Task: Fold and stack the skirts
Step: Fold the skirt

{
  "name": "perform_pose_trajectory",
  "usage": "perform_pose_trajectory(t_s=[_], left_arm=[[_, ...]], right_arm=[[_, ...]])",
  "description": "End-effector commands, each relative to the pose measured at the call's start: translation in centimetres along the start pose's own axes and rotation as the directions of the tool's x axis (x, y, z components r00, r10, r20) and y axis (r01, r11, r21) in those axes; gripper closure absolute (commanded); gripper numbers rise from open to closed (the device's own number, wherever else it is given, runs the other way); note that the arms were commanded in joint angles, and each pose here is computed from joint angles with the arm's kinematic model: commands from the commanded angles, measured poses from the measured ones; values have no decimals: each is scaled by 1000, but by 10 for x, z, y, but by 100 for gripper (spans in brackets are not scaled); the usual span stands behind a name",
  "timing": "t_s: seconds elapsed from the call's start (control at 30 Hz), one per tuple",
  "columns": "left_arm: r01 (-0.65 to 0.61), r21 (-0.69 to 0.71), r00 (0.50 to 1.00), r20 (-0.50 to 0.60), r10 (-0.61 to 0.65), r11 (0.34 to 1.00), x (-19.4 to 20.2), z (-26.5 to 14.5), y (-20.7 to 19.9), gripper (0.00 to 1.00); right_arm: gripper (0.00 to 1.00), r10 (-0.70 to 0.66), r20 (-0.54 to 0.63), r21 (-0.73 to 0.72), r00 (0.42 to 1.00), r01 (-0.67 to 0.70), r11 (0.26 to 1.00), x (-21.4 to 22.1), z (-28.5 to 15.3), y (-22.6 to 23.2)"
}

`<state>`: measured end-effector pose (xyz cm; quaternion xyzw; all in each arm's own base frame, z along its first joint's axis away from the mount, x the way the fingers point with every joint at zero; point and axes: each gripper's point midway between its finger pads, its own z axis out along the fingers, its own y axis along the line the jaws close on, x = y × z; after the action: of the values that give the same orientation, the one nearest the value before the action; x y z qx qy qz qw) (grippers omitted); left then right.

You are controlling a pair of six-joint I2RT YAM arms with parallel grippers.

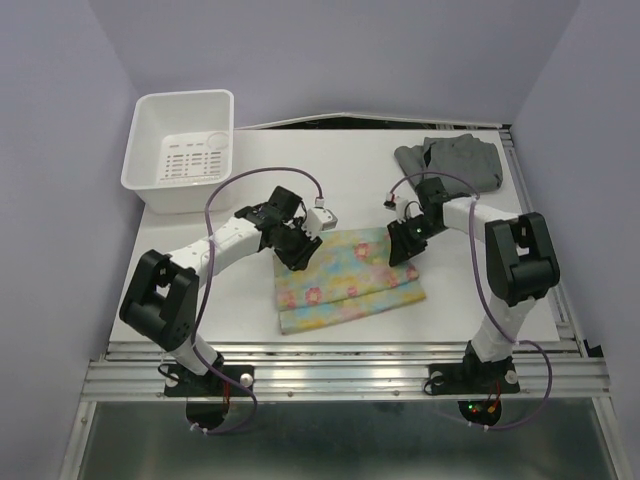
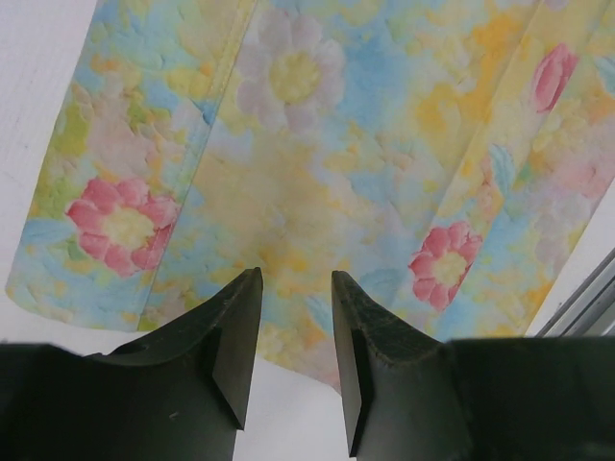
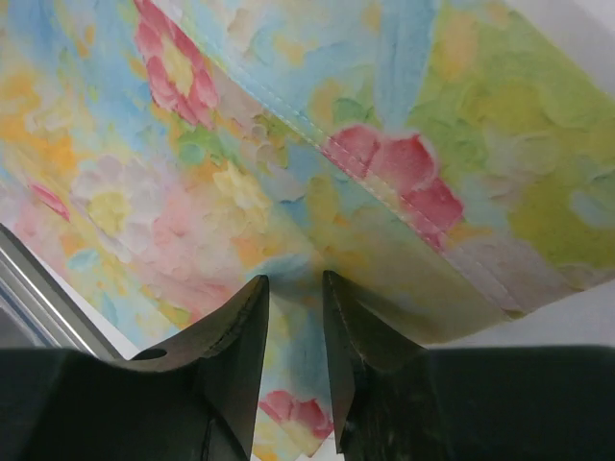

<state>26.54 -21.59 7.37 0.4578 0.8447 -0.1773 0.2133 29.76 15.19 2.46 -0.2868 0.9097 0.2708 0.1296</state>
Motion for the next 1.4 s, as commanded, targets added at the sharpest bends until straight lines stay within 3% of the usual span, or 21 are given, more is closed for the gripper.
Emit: perform_pose_trajectory(t_s=[0.0, 0.3, 0.4, 0.5, 0.63, 0.67, 0.73, 0.87, 1.1, 1.37], left_arm=[[31, -50, 995, 100, -25, 998, -25, -15, 6, 54], [129, -80, 971, 214, -110, 988, -49, -31, 9, 54], [179, -29, 960, 224, -168, 983, -58, -28, 3, 55], [184, -3, 952, 252, -177, 983, -69, -28, -1, 56], [208, 10, 938, 283, -202, 978, -81, -22, -4, 55], [210, 17, 932, 298, -205, 978, -87, -21, -5, 56], [207, 26, 933, 294, -206, 978, -90, -13, -7, 56], [192, 38, 943, 269, -195, 981, -99, 9, -13, 55], [180, 44, 958, 220, -185, 983, -102, 32, -18, 50], [114, 89, 980, 151, -127, 990, -90, 52, -37, 43]], right_arm=[[65, -34, 78, 102, 996, 26, 994, -53, 14, -34], [64, -130, 162, 120, 978, 111, 987, -152, 37, -31], [64, -123, 267, 141, 956, 87, 986, -195, 1, -15], [62, -85, 354, 145, 932, 36, 989, -204, -45, 8], [59, 73, 405, 77, 911, -114, 991, -173, -82, 27], [59, 170, 370, 37, 913, -198, 980, -149, -71, 32], [59, 231, 381, 16, 896, -256, 967, -131, -79, 38], [58, 472, 312, -49, 825, -482, 875, -75, -50, 41], [53, 598, 286, -97, 749, -598, 796, -47, -15, 34], [52, 651, 250, -106, 717, -648, 754, -26, 14, 24]])
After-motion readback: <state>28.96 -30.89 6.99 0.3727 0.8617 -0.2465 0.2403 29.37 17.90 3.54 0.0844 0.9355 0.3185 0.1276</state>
